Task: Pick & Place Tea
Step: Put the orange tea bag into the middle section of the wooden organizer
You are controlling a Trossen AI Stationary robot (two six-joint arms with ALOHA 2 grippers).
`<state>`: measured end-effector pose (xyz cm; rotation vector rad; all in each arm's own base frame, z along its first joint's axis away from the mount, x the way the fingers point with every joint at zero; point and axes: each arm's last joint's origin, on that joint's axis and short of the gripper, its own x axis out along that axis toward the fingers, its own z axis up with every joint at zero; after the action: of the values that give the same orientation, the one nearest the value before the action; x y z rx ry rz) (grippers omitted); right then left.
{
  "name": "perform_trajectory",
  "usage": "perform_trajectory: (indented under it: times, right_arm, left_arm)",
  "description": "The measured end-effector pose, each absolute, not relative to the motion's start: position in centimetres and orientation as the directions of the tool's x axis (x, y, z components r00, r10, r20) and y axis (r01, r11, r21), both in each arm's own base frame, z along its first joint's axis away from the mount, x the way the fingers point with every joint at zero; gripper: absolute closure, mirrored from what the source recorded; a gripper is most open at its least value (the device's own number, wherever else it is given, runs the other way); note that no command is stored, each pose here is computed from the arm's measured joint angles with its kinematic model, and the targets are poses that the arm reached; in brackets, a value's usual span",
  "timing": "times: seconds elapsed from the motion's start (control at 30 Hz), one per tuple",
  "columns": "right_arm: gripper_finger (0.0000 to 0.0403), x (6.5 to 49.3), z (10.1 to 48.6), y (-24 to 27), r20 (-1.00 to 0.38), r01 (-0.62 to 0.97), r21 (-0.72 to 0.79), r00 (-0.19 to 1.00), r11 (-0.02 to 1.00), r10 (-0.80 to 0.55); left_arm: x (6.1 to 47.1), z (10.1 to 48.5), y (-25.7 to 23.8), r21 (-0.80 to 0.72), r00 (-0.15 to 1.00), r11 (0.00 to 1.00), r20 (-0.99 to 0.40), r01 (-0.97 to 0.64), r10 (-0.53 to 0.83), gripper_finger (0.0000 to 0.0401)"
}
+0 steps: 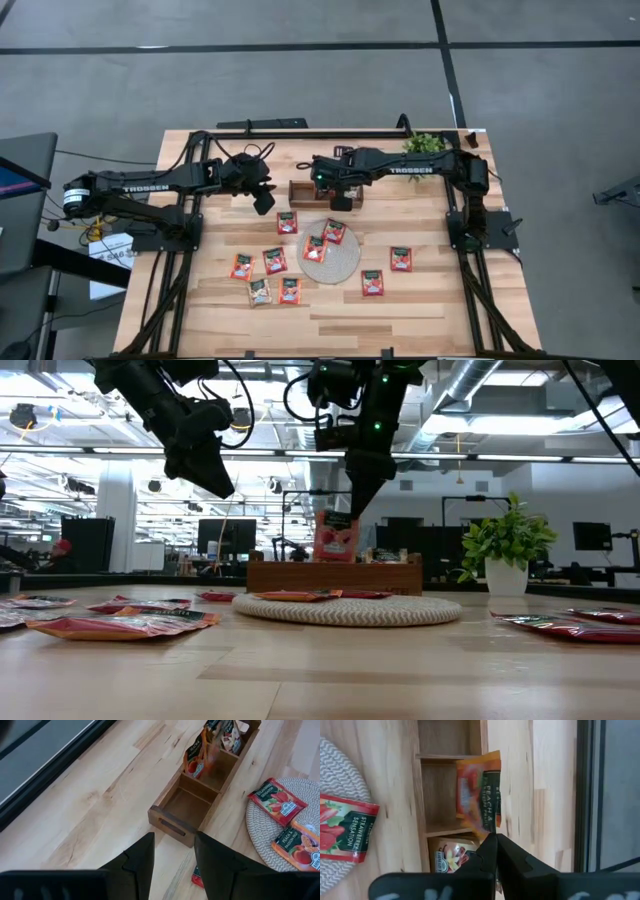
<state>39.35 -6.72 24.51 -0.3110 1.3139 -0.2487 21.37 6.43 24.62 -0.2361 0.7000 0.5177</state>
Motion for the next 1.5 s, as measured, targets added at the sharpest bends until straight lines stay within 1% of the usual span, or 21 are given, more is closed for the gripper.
perform_trajectory:
  times: [0.27, 0.33, 0.4, 0.53, 0.63, 0.77, 1.3, 1.4, 1.5]
  right_arm:
    - [0.0403, 39.5, 24.5, -7.1, -0.901, 0.010, -0.364, 0.250, 0.931, -0.354]
    - [0.0403, 39.9, 23.8, -7.2, -0.902, 0.009, -0.363, 0.245, 0.932, -0.354]
    - [0.0403, 39.9, 22.8, -7.2, -0.915, -0.005, -0.357, 0.205, 0.934, -0.348]
    - [0.0403, 40.2, 21.9, -7.1, -0.923, -0.016, -0.351, 0.178, 0.936, -0.342]
    - [0.0403, 40.5, 22.1, -7.1, -0.910, 0.002, -0.365, 0.213, 0.931, -0.357]
    - [0.0403, 40.4, 22.6, -7.2, -0.899, 0.013, -0.386, 0.216, 0.922, -0.380]
    - [0.0402, 40.5, 22.3, -6.9, -0.905, -0.006, -0.379, 0.215, 0.926, -0.368]
    - [0.0393, 40.5, 22.3, -6.9, -0.907, -0.008, -0.371, 0.217, 0.928, -0.361]
    - [0.0371, 40.5, 22.2, -6.8, -0.916, -0.014, -0.345, 0.223, 0.939, -0.333]
  left_arm:
    - [21.4, 24.6, 6.4, -0.013, 0.646, 0.860, -0.666, -0.511, 0.374, 0.0270]
    - [21.4, 24.7, 6.4, -0.013, 0.649, 0.860, -0.662, -0.510, 0.375, 0.0270]
    - [21.4, 24.7, 6.4, -0.013, 0.650, 0.860, -0.661, -0.510, 0.375, 0.0270]
    - [21.4, 24.7, 6.4, -0.014, 0.651, 0.860, -0.661, -0.510, 0.375, 0.0270]
    - [21.4, 24.7, 6.4, -0.014, 0.651, 0.860, -0.660, -0.510, 0.375, 0.0270]
    - [21.5, 24.7, 6.5, -0.016, 0.655, 0.860, -0.655, -0.510, 0.376, 0.0270]
    - [21.5, 24.7, 6.5, -0.015, 0.656, 0.861, -0.655, -0.508, 0.376, 0.0270]
    - [21.5, 24.7, 6.5, -0.003, 0.656, 0.867, -0.655, -0.499, 0.376, 0.0270]
    - [21.6, 24.8, 6.5, -0.008, 0.669, 0.867, -0.640, -0.499, 0.379, 0.0270]
